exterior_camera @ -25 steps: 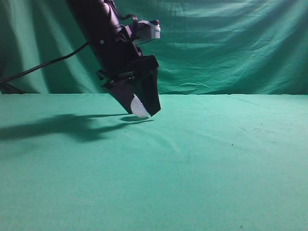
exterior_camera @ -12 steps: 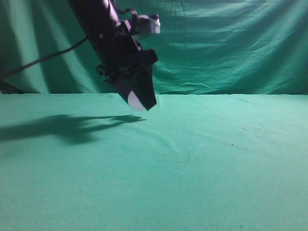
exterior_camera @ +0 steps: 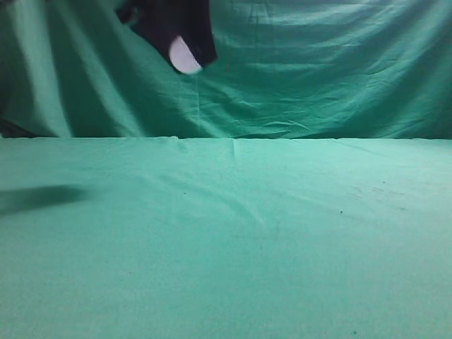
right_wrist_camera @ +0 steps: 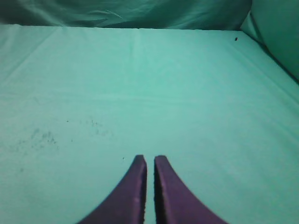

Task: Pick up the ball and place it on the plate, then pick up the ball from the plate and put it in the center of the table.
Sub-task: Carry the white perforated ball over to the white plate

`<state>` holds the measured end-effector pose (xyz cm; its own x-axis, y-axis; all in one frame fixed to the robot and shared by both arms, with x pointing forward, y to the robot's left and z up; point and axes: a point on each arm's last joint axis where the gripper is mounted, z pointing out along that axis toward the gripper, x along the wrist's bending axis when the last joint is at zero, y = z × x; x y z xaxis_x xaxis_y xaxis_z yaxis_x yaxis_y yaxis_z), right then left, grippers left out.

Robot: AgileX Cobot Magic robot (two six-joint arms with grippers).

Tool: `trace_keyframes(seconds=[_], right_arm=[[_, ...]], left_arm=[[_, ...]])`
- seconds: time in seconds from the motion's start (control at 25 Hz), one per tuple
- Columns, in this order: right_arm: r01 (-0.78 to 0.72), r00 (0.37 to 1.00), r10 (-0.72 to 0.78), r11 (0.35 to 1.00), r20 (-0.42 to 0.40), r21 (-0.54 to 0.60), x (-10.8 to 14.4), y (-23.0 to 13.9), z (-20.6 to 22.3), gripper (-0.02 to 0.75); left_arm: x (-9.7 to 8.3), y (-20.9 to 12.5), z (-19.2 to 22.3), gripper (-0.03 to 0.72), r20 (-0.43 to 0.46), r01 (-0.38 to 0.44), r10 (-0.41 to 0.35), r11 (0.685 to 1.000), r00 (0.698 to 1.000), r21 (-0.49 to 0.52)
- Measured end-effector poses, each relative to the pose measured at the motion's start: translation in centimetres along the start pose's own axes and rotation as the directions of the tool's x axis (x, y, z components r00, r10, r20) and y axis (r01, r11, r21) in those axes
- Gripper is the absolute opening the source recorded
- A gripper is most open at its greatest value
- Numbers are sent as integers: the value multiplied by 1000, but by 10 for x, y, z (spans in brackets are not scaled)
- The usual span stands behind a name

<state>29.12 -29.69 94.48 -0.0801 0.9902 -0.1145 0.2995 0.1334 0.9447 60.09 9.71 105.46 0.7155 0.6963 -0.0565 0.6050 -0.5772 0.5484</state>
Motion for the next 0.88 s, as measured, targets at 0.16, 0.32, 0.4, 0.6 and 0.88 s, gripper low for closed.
trace_keyframes(seconds=[0.16, 0.32, 0.4, 0.6, 0.88], right_arm=[[40, 999, -40, 998, 14, -46, -1, 4, 0, 48], [31, 999, -23, 955, 31, -295, -2, 27, -4, 48], [34, 999, -16, 894, 44, -446, -3, 41, -10, 48], [-71, 995, 98, 769, 7, -636, -7, 61, -23, 48], [-267, 964, 256, 939, -76, -219, -7, 94, -18, 48]], left_arm=[[2, 1, -42, 310, -134, 65, -67, 998, 989, -18], [-5, -3, -87, 310, -191, 52, -68, 995, 979, -88], [-10, -12, -102, 310, -206, 43, -64, 994, 977, -102], [-20, -50, -119, 310, -247, 45, -65, 995, 967, -88], [-17, -97, -129, 310, -369, 125, -144, 989, 918, -73]])
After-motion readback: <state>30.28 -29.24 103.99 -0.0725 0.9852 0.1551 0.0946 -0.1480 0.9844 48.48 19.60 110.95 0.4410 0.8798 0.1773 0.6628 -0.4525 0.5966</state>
